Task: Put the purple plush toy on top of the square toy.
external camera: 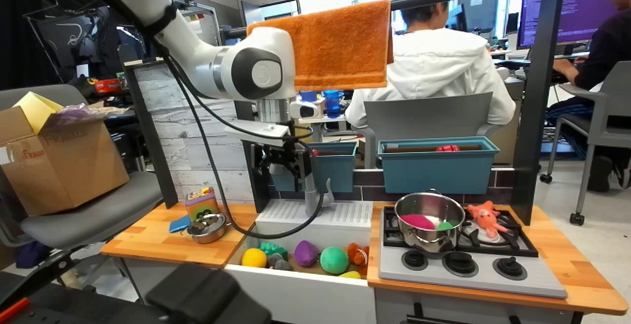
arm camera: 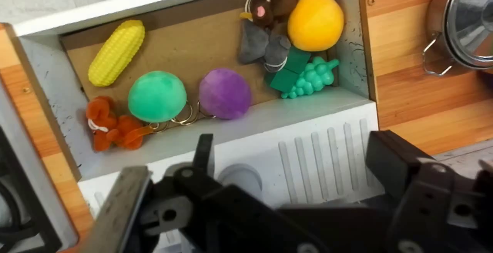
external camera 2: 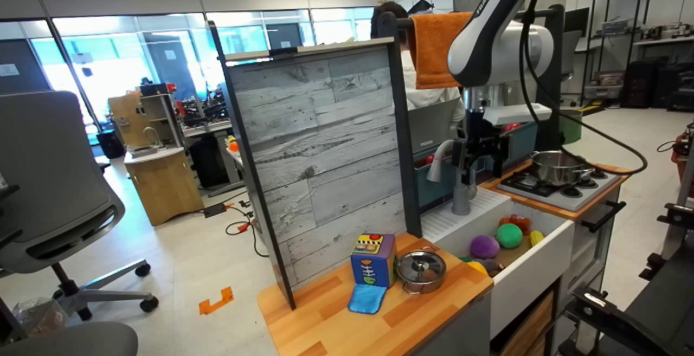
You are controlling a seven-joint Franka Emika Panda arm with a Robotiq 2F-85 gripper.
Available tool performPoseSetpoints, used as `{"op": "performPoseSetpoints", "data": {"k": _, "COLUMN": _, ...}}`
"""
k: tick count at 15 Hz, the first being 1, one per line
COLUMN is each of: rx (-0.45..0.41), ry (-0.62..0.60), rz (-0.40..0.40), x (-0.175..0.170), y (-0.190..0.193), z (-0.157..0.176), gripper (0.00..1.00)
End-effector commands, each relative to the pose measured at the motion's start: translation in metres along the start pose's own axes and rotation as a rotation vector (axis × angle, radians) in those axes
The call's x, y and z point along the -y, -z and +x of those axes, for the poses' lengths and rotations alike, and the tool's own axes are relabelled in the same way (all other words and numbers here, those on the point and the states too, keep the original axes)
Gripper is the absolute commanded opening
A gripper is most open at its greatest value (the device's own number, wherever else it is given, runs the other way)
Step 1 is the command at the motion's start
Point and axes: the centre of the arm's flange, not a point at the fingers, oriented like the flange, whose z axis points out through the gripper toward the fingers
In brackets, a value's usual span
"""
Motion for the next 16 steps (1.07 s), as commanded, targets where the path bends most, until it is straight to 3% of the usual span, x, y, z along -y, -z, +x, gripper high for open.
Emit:
{"op": "performPoseSetpoints", "data": {"k": 1, "rx": 0.022, "ry": -0.069, "rz": -0.017, "x": 0.015, "y": -0.040, "z": 0.013, "gripper": 1.00}}
{"op": "performPoseSetpoints", "data": {"k": 10, "rx": 0.149, "ry": -0.221, "rz": -0.116, "x": -0.004, "y": -0.123, "z": -0.021, "gripper": 1.00}}
{"op": "performPoseSetpoints", "data": {"k": 16, "rx": 0.126, "ry": -0.249, "rz": -0.234, "x": -0.031, "y": -0.162, "z": 0.001, "gripper": 1.00}}
